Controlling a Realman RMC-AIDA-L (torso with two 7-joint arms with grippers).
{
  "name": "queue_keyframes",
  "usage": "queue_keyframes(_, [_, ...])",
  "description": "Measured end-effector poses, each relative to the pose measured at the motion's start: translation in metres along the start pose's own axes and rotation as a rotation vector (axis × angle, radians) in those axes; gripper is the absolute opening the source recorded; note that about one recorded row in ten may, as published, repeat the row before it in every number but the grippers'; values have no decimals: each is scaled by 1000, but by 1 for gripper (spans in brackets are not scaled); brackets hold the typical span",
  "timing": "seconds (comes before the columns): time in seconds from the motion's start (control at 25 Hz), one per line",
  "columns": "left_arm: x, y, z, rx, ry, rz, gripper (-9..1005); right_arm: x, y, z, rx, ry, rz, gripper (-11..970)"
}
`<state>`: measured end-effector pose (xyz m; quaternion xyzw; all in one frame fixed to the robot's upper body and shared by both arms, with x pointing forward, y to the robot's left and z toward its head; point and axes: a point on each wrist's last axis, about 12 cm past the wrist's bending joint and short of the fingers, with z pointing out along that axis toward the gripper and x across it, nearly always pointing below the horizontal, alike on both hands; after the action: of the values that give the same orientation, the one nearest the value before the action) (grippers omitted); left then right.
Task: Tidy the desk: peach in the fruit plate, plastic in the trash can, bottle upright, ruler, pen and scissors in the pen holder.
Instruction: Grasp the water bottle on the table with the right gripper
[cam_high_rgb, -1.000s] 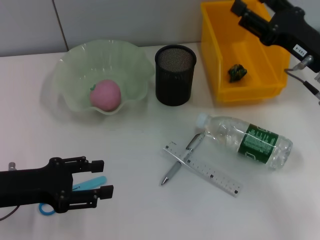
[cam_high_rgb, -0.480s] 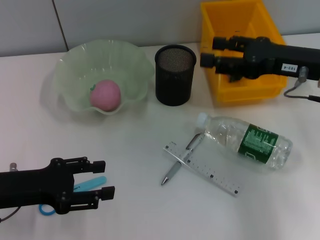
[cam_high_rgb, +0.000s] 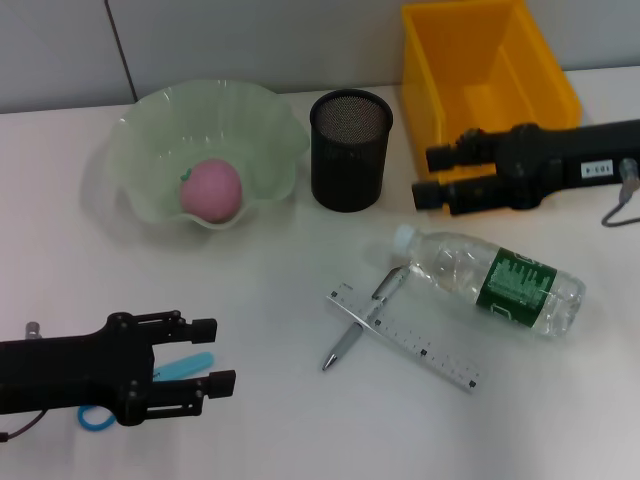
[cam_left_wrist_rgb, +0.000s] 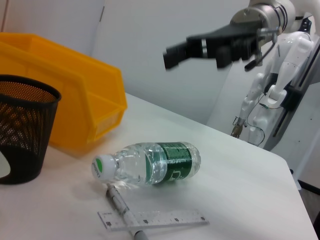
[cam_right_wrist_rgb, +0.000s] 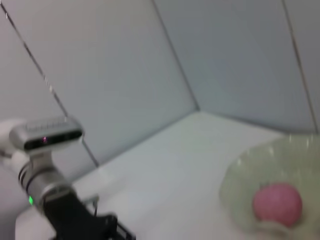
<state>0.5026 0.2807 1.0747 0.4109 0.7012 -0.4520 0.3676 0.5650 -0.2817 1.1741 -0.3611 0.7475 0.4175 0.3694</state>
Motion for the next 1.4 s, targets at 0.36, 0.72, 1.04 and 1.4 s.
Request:
queue_keyframes(0.36, [-1, -1, 5, 13, -6, 17, 720, -24, 0, -2, 89, 377, 61, 781])
queue_keyframes(0.72, [-1, -3, 10, 21, -10, 18, 719, -52, 0, 10, 194, 632, 80, 782])
queue_keyframes(1.04, [1, -4, 12, 20, -13, 12, 719, -66, 0, 25, 290, 805, 41, 781])
queue_keyframes(1.4, [-2, -3, 14, 23, -18, 17, 719, -61, -3, 48, 371, 916, -48, 778])
